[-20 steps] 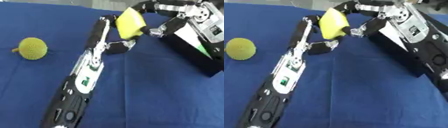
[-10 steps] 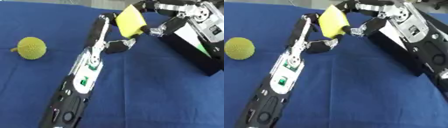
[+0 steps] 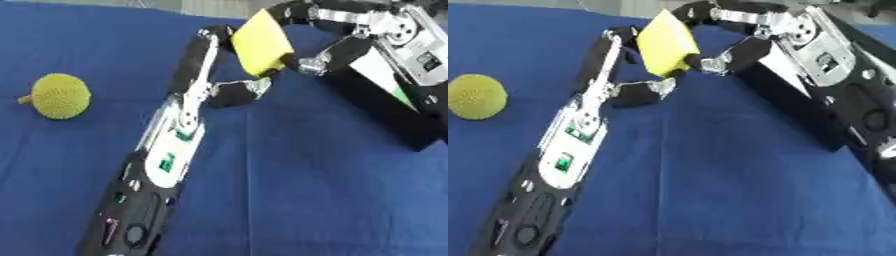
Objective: Pick up the objects with one hand, pass them to the other hand, and then place them into the box on the other side of the table.
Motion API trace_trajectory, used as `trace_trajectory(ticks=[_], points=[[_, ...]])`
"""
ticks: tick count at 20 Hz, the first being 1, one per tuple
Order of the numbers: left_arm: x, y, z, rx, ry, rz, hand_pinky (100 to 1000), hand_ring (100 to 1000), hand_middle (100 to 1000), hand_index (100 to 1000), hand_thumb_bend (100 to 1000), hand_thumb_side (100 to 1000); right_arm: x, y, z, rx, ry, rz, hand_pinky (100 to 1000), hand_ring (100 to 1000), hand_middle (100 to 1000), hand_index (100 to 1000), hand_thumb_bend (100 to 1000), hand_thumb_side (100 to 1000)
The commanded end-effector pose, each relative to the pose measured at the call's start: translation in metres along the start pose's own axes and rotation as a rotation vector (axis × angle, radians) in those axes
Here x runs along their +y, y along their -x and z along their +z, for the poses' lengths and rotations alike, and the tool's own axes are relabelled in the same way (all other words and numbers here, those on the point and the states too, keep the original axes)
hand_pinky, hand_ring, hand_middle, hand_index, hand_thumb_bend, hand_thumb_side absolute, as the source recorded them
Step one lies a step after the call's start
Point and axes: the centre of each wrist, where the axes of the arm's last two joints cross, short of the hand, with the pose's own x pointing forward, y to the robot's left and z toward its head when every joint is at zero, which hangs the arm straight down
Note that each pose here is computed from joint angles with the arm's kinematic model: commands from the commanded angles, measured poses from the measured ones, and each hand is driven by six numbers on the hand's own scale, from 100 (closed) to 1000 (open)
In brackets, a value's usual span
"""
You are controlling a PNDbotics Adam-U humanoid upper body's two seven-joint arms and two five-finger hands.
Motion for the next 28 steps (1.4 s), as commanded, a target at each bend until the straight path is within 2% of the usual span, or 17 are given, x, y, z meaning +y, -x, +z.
trace_trajectory(ticks=[1,8,13,22,23,24,27,28], points=[[0.0025,-0.021,-0.0052,-0.095,0.01,0.011,604,656,505,555,280,277,-0.0072,-0.0021,0.0035,-0.13,-0.209,0.176,948,1000,944,961,167,410],[0.0012,-0.0193,-0.005,-0.121,0.048,-0.003,606,657,507,557,289,273,-0.0053,-0.0024,0.003,-0.146,-0.204,0.16,944,1000,923,934,150,402],[0.0,-0.0181,-0.0046,-0.129,0.064,-0.006,607,657,508,561,295,273,-0.0022,-0.0031,0.0013,-0.16,-0.203,0.135,936,1000,858,860,135,387],[-0.0011,-0.0148,-0.0036,-0.115,0.066,-0.014,606,657,509,569,306,278,-0.0014,-0.0041,0.001,-0.157,-0.17,0.042,892,1000,584,580,152,280],[-0.0012,-0.0145,-0.0035,-0.111,0.064,-0.014,606,657,509,573,309,278,-0.0016,-0.0046,0.0009,-0.158,-0.163,0.026,871,1000,532,520,156,236],[-0.0012,-0.0145,-0.0035,-0.11,0.063,-0.014,606,656,509,574,310,279,-0.0022,-0.0055,0.0007,-0.16,-0.156,0.011,866,1000,523,509,157,225],[-0.0014,-0.0142,-0.0033,-0.106,0.059,-0.015,608,658,514,589,368,300,-0.0046,-0.0073,0.0014,-0.159,-0.132,-0.042,838,1000,477,449,139,100],[-0.0015,-0.0139,-0.0032,-0.104,0.058,-0.015,609,658,514,590,372,301,-0.0054,-0.0081,0.0016,-0.157,-0.127,-0.057,837,1000,475,446,137,100]])
